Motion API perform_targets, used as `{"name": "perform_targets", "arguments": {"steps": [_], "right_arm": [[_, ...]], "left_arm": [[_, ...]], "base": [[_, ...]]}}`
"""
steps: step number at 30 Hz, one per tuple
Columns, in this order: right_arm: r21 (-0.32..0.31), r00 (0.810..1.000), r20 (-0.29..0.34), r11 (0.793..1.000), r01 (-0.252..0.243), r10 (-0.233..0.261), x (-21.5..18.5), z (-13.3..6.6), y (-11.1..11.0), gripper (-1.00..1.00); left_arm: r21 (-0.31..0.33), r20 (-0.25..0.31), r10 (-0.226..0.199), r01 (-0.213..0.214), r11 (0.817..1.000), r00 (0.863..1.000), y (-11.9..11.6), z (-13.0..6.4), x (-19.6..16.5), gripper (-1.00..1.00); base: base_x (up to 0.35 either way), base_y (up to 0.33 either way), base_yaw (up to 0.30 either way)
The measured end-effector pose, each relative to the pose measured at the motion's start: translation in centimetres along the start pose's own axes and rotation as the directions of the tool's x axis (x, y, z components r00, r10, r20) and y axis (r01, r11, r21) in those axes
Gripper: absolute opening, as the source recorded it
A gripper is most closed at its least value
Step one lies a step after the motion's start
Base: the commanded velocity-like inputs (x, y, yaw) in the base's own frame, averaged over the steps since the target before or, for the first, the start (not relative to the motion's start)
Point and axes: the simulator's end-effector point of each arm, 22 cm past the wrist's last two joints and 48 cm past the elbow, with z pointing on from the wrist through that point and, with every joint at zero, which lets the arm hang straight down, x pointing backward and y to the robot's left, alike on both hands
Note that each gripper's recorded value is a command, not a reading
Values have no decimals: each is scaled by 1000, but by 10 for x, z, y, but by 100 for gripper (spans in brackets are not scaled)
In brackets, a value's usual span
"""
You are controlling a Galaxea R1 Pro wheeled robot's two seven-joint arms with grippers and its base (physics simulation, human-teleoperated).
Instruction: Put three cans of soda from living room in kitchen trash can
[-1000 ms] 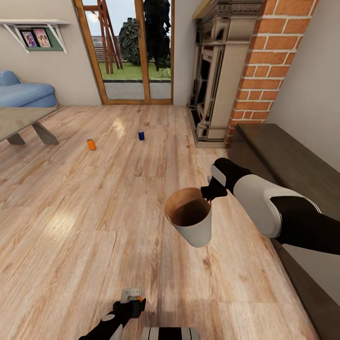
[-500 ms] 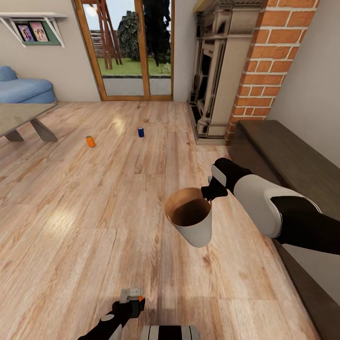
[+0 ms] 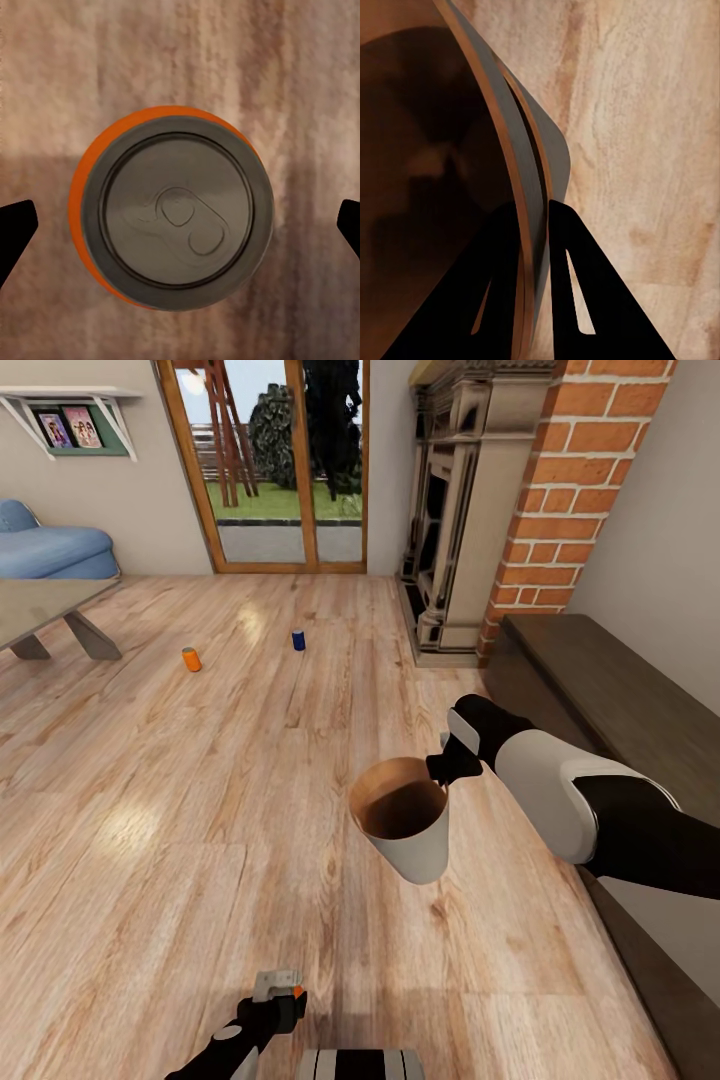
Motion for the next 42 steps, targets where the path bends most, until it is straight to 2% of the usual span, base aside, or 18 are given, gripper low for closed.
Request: {"name": "perform_targets", "arguments": {"steps": [27,30,42], "right_arm": [[6,1000,-2,1000,5,-5,1,1,0,-100],[1,1000,-15,1000,3,-3,3,10,0,-100],[2,1000,-14,1000,3,-3,3,10,0,-100]], "left_arm": [[-1,1,1,-1,1000,1000,0,0,0,100],[-2,-11,0,0,1000,1000,1,3,5,100],[-2,-6,0,0,1000,1000,1,3,3,100]], "base": [[0,0,0],[0,0,0],[0,0,0]]}}
